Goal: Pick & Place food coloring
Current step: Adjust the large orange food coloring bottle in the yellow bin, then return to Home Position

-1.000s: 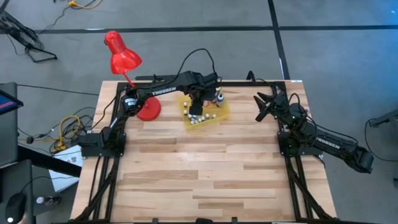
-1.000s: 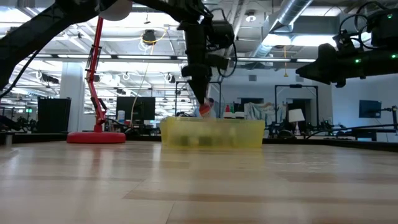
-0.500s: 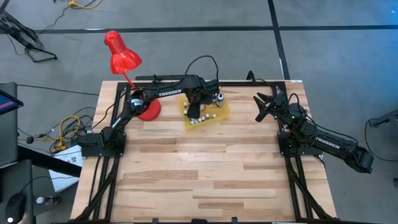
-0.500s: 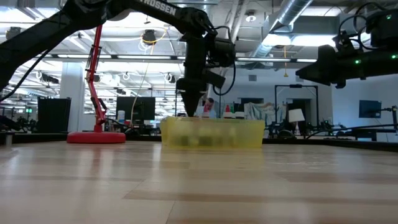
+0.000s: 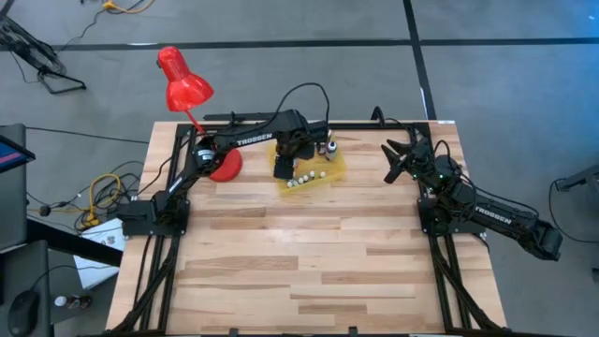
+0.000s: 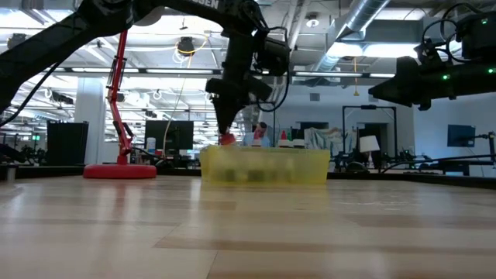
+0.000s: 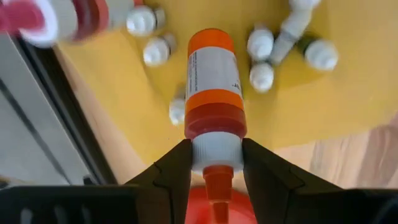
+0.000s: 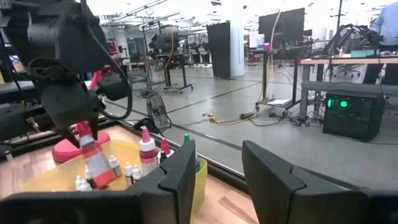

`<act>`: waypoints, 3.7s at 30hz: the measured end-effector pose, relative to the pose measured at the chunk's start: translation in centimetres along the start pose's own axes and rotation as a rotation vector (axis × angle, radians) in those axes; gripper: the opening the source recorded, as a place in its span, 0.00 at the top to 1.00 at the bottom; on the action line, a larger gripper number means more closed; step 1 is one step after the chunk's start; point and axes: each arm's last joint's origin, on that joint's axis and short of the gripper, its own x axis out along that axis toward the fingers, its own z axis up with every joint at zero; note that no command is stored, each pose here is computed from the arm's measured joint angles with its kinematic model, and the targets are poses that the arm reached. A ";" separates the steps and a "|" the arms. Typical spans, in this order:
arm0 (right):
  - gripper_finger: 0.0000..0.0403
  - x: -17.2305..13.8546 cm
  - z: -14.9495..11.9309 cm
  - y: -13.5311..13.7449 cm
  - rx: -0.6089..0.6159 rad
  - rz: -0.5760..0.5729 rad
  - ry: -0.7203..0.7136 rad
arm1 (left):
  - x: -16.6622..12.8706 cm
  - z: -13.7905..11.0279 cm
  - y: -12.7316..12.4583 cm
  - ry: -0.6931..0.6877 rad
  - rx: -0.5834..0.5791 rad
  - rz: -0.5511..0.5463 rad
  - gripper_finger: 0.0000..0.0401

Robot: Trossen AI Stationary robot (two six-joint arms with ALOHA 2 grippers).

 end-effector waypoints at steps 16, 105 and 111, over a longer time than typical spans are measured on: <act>0.69 0.0 0.0 0.0 0.000 0.000 0.000 | 1.3 0.5 -0.1 0.025 0.063 0.002 0.70; 0.69 0.0 0.0 0.0 -0.001 -0.001 0.005 | 2.5 -20.0 -10.0 -0.855 -0.648 0.127 0.57; 0.69 0.0 0.0 0.0 -0.001 -0.001 0.005 | 6.0 -22.0 -12.0 -1.053 -0.754 0.204 0.57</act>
